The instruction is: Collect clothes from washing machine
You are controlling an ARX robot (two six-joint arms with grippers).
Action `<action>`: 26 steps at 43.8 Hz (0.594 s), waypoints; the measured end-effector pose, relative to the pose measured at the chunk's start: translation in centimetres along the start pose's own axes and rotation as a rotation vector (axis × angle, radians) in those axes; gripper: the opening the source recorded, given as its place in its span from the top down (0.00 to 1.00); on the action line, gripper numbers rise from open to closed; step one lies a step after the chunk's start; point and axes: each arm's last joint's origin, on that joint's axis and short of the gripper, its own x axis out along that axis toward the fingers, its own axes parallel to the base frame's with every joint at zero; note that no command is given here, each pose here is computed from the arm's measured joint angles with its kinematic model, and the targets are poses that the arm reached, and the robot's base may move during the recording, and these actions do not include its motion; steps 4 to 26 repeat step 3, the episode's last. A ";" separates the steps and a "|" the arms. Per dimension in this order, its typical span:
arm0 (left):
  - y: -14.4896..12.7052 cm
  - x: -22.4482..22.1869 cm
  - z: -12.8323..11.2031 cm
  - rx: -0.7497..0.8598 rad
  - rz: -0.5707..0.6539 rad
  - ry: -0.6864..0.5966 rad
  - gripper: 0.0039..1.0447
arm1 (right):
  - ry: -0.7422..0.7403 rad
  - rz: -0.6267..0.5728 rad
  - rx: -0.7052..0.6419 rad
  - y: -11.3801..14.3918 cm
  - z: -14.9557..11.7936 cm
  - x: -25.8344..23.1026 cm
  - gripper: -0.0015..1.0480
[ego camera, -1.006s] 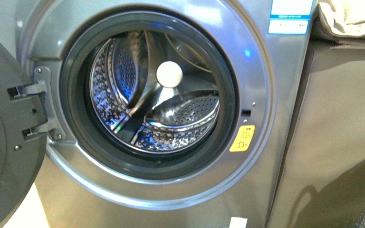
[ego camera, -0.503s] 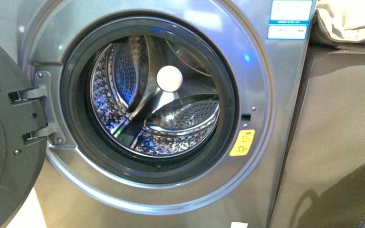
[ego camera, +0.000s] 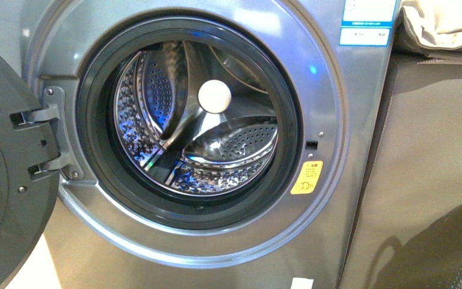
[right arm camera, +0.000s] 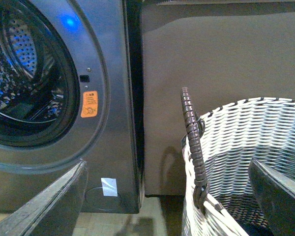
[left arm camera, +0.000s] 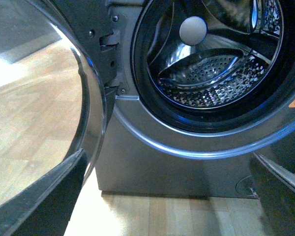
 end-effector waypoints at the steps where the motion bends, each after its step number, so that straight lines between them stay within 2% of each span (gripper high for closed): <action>1: 0.0 0.0 0.0 0.000 0.000 0.000 0.05 | 0.000 0.000 0.000 0.0 0.0 0.0 0.07; 26: 0.0 0.0 0.0 0.000 0.000 0.000 0.06 | 0.000 0.000 0.000 0.0 0.0 0.0 0.07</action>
